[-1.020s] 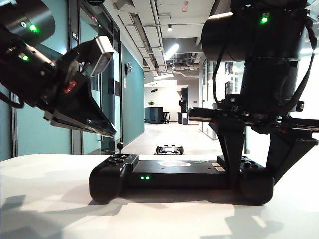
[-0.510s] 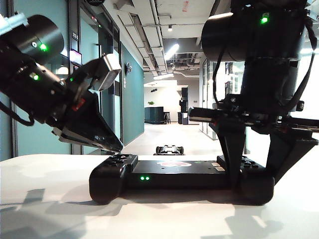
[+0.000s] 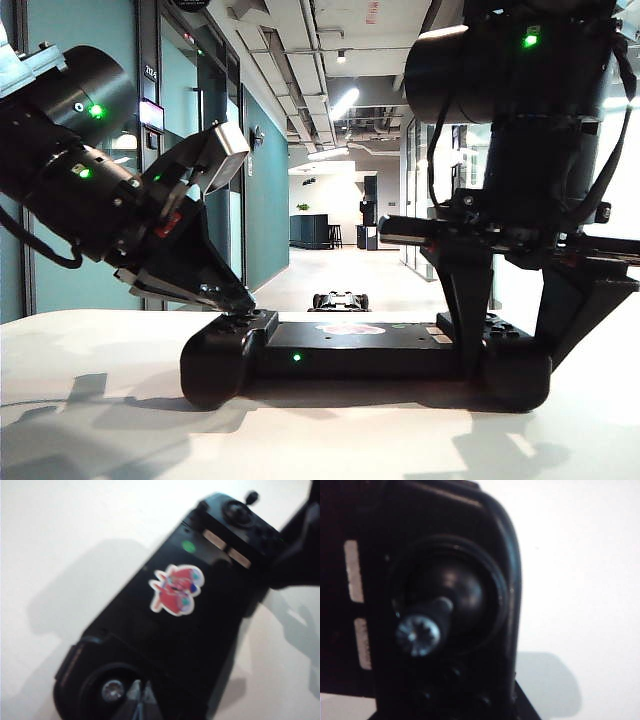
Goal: Push the left joystick on the remote control sitting on the white table forward to make the robot dog walk in a straight line until it approaches the door.
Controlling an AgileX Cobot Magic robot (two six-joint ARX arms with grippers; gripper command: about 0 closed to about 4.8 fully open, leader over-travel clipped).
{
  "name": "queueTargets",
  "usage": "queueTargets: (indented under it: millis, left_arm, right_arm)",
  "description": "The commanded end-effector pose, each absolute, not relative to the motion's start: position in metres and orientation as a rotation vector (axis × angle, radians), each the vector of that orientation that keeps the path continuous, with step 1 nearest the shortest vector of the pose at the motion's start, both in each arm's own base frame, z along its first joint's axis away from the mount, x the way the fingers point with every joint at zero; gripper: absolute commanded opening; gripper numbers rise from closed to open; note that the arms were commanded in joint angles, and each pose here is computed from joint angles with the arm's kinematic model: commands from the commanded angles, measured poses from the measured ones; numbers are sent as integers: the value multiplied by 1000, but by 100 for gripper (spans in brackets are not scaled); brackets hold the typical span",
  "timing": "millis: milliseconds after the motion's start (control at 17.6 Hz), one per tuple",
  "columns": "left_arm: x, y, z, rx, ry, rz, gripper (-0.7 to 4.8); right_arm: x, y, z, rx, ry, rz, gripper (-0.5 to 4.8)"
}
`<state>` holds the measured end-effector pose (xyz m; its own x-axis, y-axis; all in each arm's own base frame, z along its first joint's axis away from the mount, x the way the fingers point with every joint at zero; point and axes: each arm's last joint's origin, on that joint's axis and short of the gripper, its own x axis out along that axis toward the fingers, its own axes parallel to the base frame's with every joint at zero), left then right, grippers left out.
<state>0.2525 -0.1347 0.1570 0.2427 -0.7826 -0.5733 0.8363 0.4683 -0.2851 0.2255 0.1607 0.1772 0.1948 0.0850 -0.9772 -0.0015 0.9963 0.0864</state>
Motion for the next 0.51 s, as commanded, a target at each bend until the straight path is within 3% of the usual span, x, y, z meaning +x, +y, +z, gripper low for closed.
queueTargets:
  millis: [57, 510]
  left_arm:
    - [257, -136, 158, 85, 688, -1096, -5]
    - [257, -137, 157, 85, 685, -1096, -5]
  right_arm:
    - [223, 160, 176, 67, 1404, 59, 198]
    - [223, 160, 176, 66, 1403, 62, 198]
